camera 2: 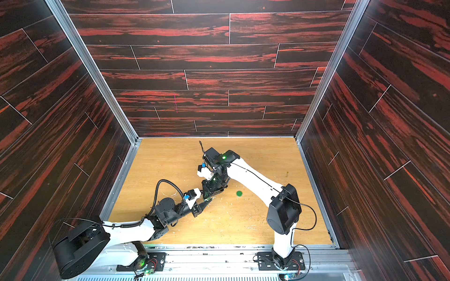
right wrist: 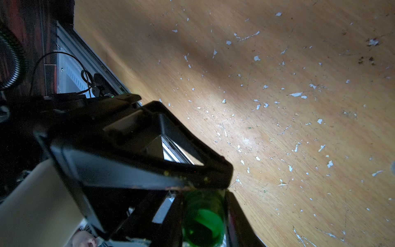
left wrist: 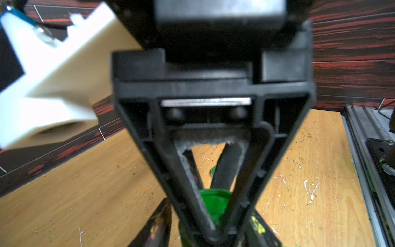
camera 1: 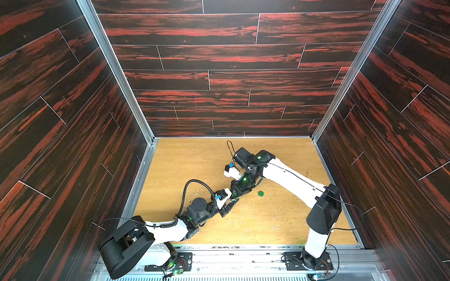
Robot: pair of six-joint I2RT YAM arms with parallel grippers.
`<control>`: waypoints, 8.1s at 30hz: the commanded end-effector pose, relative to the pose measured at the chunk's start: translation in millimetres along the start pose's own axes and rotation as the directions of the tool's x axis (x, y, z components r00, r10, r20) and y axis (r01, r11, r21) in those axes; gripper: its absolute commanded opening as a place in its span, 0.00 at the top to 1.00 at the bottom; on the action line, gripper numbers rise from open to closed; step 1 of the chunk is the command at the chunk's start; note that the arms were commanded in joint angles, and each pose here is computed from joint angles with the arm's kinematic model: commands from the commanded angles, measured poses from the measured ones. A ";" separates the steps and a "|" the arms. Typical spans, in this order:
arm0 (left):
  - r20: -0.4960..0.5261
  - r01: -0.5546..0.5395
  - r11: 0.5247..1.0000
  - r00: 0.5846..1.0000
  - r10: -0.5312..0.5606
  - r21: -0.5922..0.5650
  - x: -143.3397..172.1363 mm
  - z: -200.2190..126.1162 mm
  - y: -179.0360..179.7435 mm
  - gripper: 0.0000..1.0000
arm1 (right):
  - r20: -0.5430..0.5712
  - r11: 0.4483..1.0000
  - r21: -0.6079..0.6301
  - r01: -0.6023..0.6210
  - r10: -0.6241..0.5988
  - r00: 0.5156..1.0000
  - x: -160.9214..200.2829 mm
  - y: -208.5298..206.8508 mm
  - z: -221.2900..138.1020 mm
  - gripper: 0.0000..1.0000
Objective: Close the paint jar lid
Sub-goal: Pick up the paint jar from the center of the board, then pick up the lid from the center of the board, then close the lid on the paint jar.
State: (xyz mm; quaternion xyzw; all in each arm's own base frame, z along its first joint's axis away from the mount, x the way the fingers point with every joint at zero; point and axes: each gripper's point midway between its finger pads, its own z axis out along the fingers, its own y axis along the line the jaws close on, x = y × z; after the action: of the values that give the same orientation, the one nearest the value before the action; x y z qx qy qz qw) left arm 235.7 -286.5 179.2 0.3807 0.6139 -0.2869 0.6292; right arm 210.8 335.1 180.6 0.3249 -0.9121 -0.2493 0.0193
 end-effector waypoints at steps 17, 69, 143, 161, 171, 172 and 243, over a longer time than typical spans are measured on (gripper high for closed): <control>-0.007 -0.035 0.999 0.999 0.035 -0.018 -0.4 -4.2 2.5 0.48 | -0.002 1.000 -0.024 0.005 -0.005 1.000 0.6 11.3 -9.4 0.72; 0.164 0.004 0.993 0.986 0.015 -0.115 -58.2 -37.1 17.5 0.84 | 0.102 0.812 0.391 -0.433 0.430 0.897 29.8 -205.5 12.3 0.29; 0.141 0.007 0.994 0.990 0.009 -0.111 -51.7 -37.6 16.2 0.85 | 0.112 0.979 0.178 -0.102 0.083 0.990 5.7 -46.7 -76.0 0.68; 0.131 0.016 0.995 0.991 -0.003 -0.098 -47.9 -33.5 14.7 0.85 | 0.029 0.985 0.156 0.067 -0.072 0.997 2.0 27.0 -77.3 0.68; 0.129 0.016 0.995 0.992 -0.003 -0.098 -47.2 -33.4 14.5 0.85 | 0.011 0.986 0.124 0.107 -0.109 0.994 -9.9 45.8 -63.5 0.68; 0.128 0.016 0.995 0.992 -0.003 -0.096 -47.0 -33.4 14.1 0.85 | 0.009 0.986 0.122 0.110 -0.112 0.994 -10.0 47.4 -62.4 0.68; 0.159 0.010 0.997 0.987 0.003 -0.081 -52.0 -39.3 10.5 0.84 | -0.031 0.975 0.187 0.122 -0.118 0.992 -24.4 37.8 -38.9 0.63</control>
State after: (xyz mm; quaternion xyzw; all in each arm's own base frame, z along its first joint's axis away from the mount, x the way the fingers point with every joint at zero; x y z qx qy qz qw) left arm 225.8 -255.0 209.6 0.3343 0.6097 -0.2760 0.6635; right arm 208.5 359.0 236.8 0.3850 -0.9084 -0.1624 -0.0160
